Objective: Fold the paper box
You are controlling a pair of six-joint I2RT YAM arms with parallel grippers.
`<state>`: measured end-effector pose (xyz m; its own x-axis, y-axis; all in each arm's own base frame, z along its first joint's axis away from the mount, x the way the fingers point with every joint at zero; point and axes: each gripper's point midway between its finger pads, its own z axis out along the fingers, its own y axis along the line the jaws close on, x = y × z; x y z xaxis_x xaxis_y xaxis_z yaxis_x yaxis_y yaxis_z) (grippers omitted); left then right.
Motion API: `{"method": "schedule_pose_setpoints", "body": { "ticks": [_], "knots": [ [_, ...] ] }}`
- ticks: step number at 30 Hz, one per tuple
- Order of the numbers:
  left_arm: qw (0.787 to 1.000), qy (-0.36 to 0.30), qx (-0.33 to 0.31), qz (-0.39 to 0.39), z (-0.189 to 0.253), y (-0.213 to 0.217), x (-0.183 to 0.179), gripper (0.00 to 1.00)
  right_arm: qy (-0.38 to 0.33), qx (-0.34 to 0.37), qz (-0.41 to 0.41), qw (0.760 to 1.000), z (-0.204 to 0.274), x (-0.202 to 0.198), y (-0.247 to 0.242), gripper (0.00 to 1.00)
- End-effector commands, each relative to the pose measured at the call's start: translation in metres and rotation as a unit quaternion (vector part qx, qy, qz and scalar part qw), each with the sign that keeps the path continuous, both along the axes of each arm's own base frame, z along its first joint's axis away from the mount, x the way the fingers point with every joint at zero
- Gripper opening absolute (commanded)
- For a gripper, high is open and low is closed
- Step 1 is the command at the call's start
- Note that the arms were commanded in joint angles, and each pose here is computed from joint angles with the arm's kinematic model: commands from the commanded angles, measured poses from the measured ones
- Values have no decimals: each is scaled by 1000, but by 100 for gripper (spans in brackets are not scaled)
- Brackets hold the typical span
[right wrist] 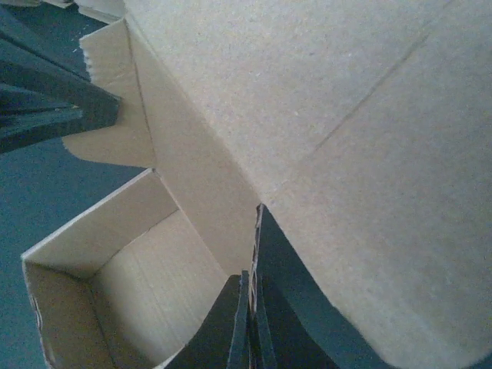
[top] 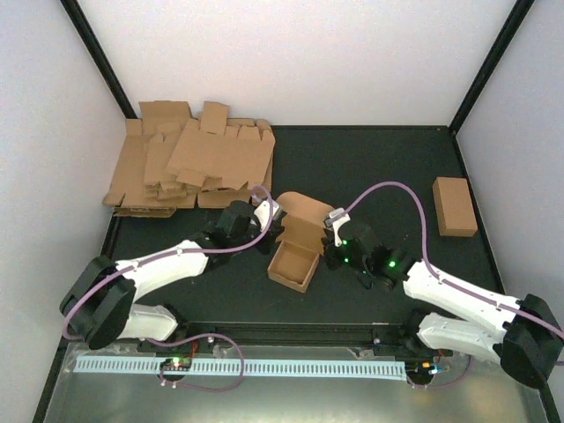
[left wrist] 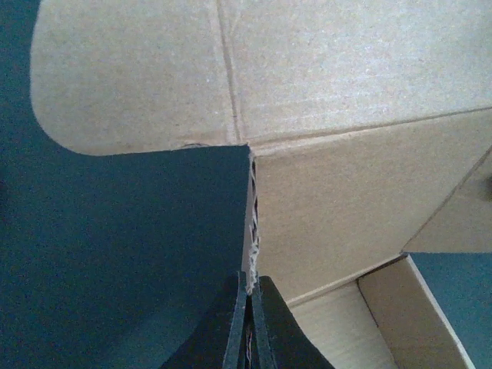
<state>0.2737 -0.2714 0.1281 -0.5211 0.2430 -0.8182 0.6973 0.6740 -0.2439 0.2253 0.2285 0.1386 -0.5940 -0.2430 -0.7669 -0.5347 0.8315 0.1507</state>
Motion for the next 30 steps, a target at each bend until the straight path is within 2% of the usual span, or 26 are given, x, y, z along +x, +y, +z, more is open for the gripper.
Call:
{"method": "schedule_pose_setpoints", "body": {
  "ticks": [1, 3, 4, 9, 13, 17, 21, 26, 30],
  "knots": [
    [995, 21, 3, 93, 14, 4, 6, 1, -2, 25, -50, 998, 16, 14, 2, 6],
    [993, 22, -31, 115, 27, 1, 5, 1, 2, 34, -74, 997, 16, 20, 2, 7],
    [990, 32, -44, 131, 29, 0, 6, 2, 7, 37, -85, 996, 15, 23, 3, 4],
    [984, 44, -60, 164, 29, -15, 9, 2, 8, 32, -138, 990, 12, 43, 6, 2],
    [979, -24, -81, 185, 51, -17, 12, 1, -27, 44, -168, 984, 24, 59, 7, 2],
    [965, -98, -126, 209, 76, -8, 19, 2, -75, 65, -189, 977, 41, 72, 5, 2],
    [951, -130, -169, 222, 90, -3, 21, 1, -114, 80, -209, 968, 47, 81, 1, 2],
    [938, -130, -189, 260, 62, 6, 27, 2, -141, 112, -202, 963, 38, 82, 3, 2],
    [943, -124, -193, 243, 48, 1, 22, 2, -133, 116, -204, 963, 24, 81, 4, 2]
  ]
}}
